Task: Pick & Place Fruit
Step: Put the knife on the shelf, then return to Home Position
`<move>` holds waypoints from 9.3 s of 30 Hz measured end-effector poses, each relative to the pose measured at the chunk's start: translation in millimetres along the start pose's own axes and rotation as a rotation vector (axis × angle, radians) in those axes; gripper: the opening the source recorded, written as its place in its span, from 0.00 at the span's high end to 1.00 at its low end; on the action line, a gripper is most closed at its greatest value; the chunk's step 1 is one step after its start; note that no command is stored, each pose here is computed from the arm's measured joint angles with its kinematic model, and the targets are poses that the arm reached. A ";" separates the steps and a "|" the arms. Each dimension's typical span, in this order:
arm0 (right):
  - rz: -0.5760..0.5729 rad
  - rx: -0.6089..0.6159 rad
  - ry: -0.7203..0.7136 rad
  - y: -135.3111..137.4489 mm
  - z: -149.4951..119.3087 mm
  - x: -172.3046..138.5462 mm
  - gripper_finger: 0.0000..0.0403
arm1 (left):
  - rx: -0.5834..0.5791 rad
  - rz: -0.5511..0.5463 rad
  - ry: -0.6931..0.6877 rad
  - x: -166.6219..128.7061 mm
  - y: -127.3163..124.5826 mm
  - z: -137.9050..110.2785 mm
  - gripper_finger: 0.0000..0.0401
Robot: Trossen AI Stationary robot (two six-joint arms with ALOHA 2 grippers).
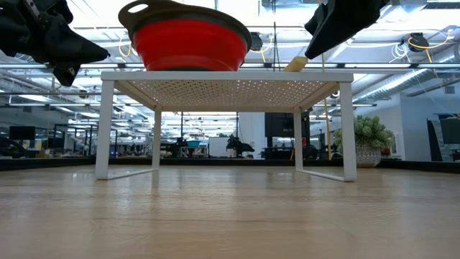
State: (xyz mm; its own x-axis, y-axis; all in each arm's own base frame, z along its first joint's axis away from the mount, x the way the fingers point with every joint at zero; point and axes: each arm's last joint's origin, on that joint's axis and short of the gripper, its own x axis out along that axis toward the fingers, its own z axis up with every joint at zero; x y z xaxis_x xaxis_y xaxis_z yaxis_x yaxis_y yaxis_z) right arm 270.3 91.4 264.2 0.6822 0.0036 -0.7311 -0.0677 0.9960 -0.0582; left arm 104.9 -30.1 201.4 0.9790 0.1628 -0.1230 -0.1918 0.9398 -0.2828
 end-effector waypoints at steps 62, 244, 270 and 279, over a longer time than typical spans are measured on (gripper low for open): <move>-0.010 -0.024 -0.089 -3.0 12.0 24.4 1.00 | 0.015 -0.018 -0.048 -0.2 -2.0 5.4 0.95; 0.322 -0.081 -0.711 -38.9 -201.6 -60.9 1.00 | 0.356 -0.032 -0.130 -7.4 23.6 -20.7 0.95; 0.322 -0.081 -0.710 -38.9 -201.6 -60.9 1.00 | 0.359 -0.031 -0.130 -7.4 23.6 -20.6 0.95; 0.322 -0.081 -0.710 -38.9 -201.6 -60.9 1.00 | 0.359 -0.031 -0.130 -7.4 23.6 -20.6 0.95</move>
State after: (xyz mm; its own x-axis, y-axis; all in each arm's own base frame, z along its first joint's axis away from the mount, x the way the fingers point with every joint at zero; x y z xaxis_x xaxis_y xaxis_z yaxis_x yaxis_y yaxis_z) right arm 84.6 34.4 174.0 0.9203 0.3749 -0.1120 -0.3758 0.9266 0.0139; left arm 91.7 -15.3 176.0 0.9889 0.1482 0.0084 -0.1484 0.9865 0.0697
